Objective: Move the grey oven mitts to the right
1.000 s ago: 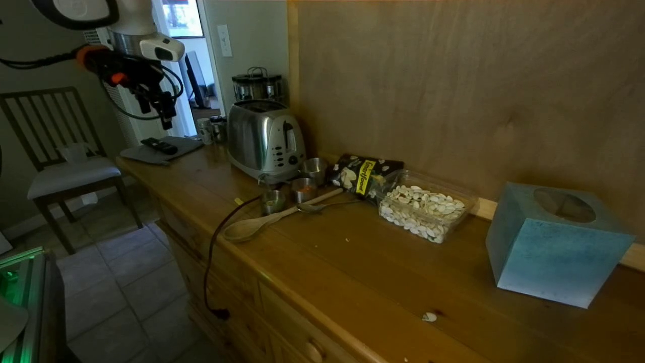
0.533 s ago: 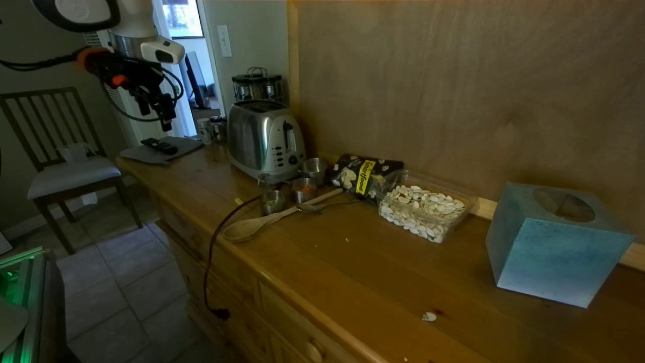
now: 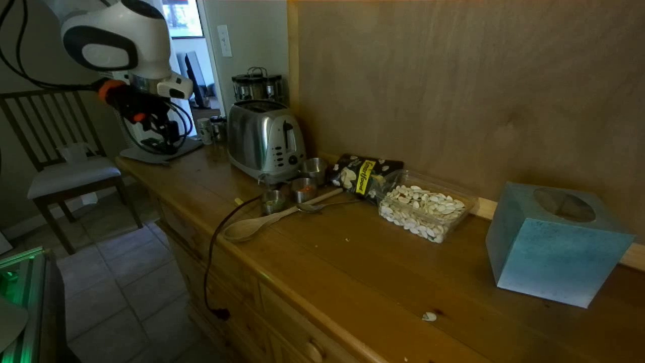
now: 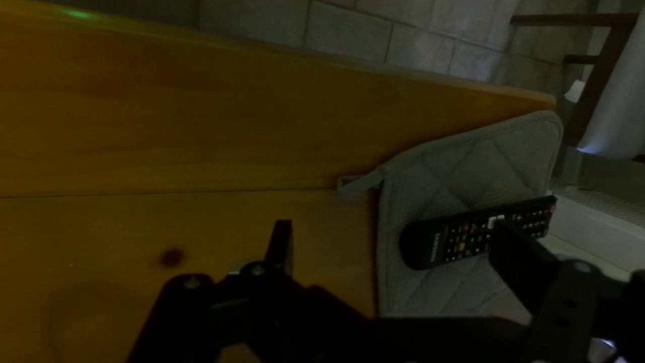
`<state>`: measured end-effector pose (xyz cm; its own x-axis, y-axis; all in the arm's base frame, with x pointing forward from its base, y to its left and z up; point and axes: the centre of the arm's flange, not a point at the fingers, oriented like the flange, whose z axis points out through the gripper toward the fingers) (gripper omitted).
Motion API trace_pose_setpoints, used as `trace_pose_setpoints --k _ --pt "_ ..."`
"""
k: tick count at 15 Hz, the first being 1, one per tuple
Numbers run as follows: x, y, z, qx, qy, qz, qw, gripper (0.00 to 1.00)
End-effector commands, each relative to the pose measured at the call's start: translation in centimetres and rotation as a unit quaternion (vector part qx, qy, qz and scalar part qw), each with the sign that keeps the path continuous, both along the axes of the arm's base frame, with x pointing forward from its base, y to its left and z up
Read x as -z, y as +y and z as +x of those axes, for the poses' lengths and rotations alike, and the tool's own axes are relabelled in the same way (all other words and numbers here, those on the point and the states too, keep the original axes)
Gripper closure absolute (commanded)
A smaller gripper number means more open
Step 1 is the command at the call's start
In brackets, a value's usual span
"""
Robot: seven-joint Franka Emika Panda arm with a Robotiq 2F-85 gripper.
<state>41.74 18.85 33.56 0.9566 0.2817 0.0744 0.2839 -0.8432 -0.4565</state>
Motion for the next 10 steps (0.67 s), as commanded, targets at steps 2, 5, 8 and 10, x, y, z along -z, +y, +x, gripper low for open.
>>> trace_pose_setpoints --k 2,5,8,10 --pt "3.6 1.5 2.0 0.001 -0.013 0.058 0.9982 0.0" --pt "5.0 2.6 2.8 -0.007 -0.012 0.084 0.9964 0.0" --pt "6.4 3.5 3.2 -0.02 -0.013 0.098 0.9949 0.0" --pt "7.1 3.6 3.6 -0.02 -0.026 0.109 0.9935 0.0"
